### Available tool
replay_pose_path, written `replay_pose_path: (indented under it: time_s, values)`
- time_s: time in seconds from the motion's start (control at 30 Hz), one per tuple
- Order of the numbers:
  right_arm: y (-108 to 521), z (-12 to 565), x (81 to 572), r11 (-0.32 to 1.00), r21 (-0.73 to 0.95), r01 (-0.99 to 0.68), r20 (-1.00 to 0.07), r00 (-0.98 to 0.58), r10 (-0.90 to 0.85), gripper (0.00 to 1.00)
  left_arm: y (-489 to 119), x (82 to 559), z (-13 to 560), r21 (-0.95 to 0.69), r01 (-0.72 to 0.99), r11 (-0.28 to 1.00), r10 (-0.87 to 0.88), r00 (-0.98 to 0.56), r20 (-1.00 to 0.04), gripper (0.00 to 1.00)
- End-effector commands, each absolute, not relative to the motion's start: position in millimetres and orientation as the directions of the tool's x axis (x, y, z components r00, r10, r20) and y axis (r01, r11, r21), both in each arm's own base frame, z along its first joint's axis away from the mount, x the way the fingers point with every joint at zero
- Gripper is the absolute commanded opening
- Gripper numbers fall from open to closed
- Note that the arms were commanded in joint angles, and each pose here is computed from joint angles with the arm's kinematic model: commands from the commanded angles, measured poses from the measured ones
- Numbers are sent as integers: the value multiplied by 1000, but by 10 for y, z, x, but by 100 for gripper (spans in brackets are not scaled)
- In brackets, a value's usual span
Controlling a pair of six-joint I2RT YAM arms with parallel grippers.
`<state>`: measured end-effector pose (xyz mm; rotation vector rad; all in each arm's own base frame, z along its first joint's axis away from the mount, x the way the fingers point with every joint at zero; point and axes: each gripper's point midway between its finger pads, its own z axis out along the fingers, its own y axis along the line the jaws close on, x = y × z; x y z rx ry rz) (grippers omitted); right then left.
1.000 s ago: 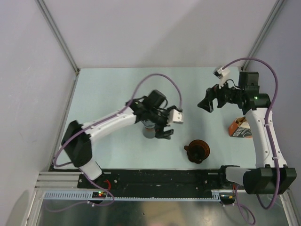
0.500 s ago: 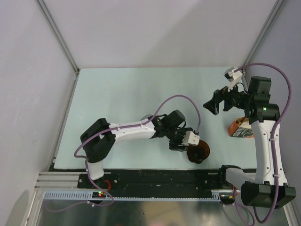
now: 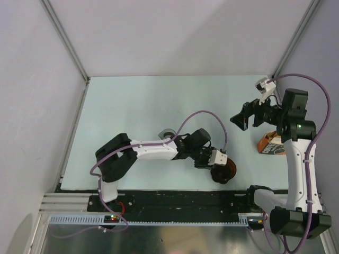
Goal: Place the coffee filter in the dripper
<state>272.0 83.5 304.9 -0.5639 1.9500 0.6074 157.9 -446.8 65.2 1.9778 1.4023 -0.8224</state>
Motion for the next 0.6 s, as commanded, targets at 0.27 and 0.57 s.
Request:
replay_pose_path:
  time_s: [0.27, 0.57]
  values:
    - [828, 3138, 2832, 769, 174, -615, -918, -384, -99, 99, -4498, 1612, 1125, 189, 959, -212, 500, 272, -822, 2]
    - [885, 3241, 3016, 750, 229, -620, -927, -374, -27, 100, -3917, 2034, 2256, 142, 990, -5, 410, 131, -903, 0]
